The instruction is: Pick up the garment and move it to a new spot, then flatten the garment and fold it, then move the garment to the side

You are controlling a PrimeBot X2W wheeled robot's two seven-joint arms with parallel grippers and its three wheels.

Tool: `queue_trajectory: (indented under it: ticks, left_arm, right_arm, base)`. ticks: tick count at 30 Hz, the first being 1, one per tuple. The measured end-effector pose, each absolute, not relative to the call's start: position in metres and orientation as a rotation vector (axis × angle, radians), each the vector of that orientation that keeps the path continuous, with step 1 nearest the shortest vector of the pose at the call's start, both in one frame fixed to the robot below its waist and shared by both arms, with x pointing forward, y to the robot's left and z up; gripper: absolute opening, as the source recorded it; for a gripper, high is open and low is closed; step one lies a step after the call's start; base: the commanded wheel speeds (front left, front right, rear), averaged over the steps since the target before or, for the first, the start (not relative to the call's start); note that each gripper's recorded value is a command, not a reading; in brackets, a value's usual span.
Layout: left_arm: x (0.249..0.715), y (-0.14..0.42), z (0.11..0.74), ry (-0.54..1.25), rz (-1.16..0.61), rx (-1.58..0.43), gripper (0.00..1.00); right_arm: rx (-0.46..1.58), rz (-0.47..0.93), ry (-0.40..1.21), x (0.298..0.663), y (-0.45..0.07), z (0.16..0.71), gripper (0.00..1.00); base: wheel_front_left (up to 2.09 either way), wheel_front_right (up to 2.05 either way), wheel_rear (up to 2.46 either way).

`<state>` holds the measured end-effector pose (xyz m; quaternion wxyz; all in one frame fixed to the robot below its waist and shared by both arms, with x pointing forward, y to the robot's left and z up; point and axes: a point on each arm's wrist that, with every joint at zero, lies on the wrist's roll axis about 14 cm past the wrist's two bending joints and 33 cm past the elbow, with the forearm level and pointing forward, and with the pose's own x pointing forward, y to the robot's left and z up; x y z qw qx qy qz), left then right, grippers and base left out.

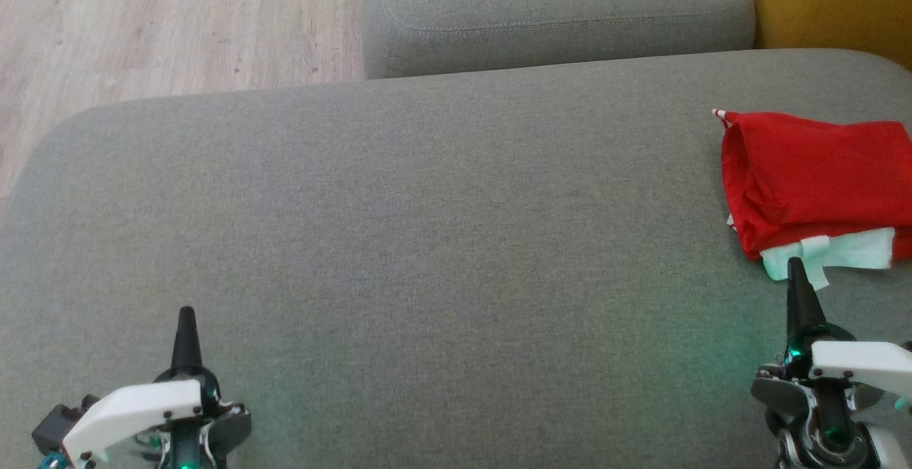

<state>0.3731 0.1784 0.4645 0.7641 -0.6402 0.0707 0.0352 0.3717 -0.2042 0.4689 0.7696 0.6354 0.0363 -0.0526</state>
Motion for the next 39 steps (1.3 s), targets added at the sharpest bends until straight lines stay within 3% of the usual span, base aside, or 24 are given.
queue_trajectory:
  ticks: [19,39]
  left_arm:
    - [0.374,0.188,0.474,0.101,0.060,-1.570,0.00]
    - [0.374,0.189,0.474,0.102,0.059,-1.571,0.00]
  right_arm:
    - [1.573,-0.095,0.049,0.373,-0.207,0.476,0.00]
    - [1.574,-0.094,0.047,0.373,-0.207,0.477,0.00]
  base:
    - [0.00,0.00,0.00]
    - [0.00,0.00,0.00]
